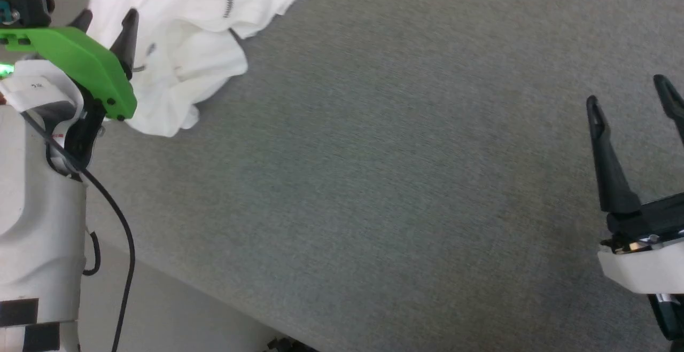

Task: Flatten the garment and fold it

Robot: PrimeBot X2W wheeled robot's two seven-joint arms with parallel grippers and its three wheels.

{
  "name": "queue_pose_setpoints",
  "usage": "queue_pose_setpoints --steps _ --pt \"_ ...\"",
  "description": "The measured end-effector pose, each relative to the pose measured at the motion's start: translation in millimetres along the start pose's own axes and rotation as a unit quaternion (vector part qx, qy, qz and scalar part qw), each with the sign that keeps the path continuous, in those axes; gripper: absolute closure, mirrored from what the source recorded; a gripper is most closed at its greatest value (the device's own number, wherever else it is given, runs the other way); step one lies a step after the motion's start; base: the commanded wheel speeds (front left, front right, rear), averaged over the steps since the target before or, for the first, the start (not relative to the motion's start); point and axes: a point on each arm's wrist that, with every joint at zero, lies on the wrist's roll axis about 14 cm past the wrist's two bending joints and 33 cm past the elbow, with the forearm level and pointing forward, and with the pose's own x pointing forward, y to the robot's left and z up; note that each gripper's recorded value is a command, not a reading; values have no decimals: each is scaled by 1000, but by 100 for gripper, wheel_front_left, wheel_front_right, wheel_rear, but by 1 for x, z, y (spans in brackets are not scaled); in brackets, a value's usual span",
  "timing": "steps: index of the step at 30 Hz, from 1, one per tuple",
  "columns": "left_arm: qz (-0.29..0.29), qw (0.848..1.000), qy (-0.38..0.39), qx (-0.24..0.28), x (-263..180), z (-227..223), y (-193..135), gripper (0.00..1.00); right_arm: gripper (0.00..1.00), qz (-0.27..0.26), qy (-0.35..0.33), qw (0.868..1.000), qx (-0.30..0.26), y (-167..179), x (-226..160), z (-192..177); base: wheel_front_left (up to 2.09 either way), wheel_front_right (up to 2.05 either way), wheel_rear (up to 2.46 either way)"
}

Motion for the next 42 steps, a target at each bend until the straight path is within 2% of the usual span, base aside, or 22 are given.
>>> queue_pose_setpoints --steps 7,11,14,15,16,17,21,25,28,33,35,36,39,42 --pt "-8 992 125 4 30 -71 -19 0 0 -33 33 999 1 -27 -12 -27 0 0 0" --pt "-12 979 203 4 34 -113 -28 0 0 -45 47 998 2 -36 -19 -37 0 0 0" --pt "-17 976 216 15 38 -120 -29 0 0 -50 54 997 0 -41 -23 -41 0 0 0" --pt "-18 976 218 19 39 -121 -28 13 0 -51 55 997 -1 -42 -24 -42 0 0 0" --pt "-20 976 217 22 39 -122 -28 61 0 -52 57 997 -2 -43 -25 -42 0 0 0" --pt "-21 976 213 24 39 -121 -28 100 0 -52 58 997 -3 -43 -25 -42 0 0 0" --pt "-25 981 188 26 39 -114 -26 100 0 -52 53 997 -4 -43 -25 -35 0 0 0" --pt "-8 990 141 25 37 -92 -7 100 0 -54 43 998 1 -38 -26 -26 0 0 0" --pt "8 995 93 40 33 -60 12 100 0 -59 31 998 8 -34 -27 -17 0 0 0" --pt "23 998 -27 44 19 23 33 100 0 -81 5 997 11 -34 -33 4 0 0 0" --pt "27 996 -72 40 10 57 37 100 0 -91 -4 996 12 -34 -36 12 0 0 0" --pt "28 989 -139 30 -11 107 42 100 0 -108 -20 994 11 -35 -43 26 0 0 0" --pt "24 979 -203 22 -37 157 43 100 0 -124 -34 992 11 -34 -53 38 0 0 0" --pt "14 961 -275 3 -72 210 39 100 0 -141 -46 989 7 -35 -65 51 0 0 0"
